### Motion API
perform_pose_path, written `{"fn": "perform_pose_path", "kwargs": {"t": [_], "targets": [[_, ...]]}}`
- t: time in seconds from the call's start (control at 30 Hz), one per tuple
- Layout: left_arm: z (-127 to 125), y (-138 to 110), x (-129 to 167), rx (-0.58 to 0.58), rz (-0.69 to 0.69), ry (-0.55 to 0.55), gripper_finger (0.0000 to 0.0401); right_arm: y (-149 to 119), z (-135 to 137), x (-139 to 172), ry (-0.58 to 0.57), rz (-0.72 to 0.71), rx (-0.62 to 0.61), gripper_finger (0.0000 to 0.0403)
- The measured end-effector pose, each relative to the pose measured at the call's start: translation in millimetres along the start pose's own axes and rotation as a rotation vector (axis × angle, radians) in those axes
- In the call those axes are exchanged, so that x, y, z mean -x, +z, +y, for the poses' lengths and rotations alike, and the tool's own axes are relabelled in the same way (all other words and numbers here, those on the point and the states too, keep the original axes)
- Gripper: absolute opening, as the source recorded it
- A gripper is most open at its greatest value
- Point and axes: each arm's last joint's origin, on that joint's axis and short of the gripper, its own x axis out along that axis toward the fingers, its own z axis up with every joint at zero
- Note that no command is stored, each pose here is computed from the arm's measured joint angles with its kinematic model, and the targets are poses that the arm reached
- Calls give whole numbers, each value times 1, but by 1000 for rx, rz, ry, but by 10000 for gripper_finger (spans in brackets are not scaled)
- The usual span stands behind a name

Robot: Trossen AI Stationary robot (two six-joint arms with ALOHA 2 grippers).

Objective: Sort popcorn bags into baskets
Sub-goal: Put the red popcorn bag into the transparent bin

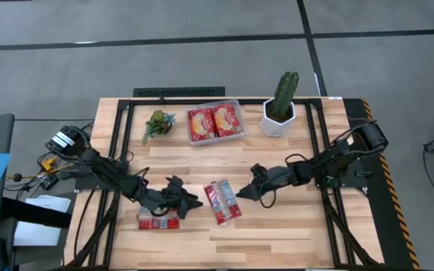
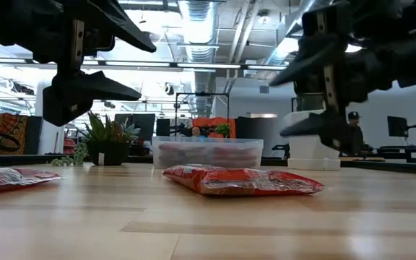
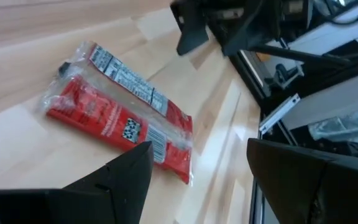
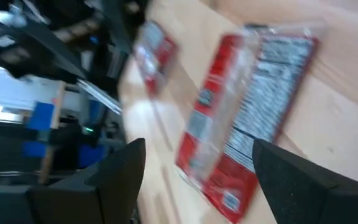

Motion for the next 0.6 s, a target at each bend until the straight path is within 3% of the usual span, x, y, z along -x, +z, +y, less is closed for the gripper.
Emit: {"fn": "perform_pose_path", "kwargs": {"t": [0.23,0.37,0.6], "targets": [[18,-20,-16,77,14,26,249,0,3,-10,-276,101,40,317],[24,-30,-25,123,3,-24,249,3,12,-13,-343,83,89,317],[29,-46,-45,165,13,12,249,6,9,-15,-385,56,85,317]]}}
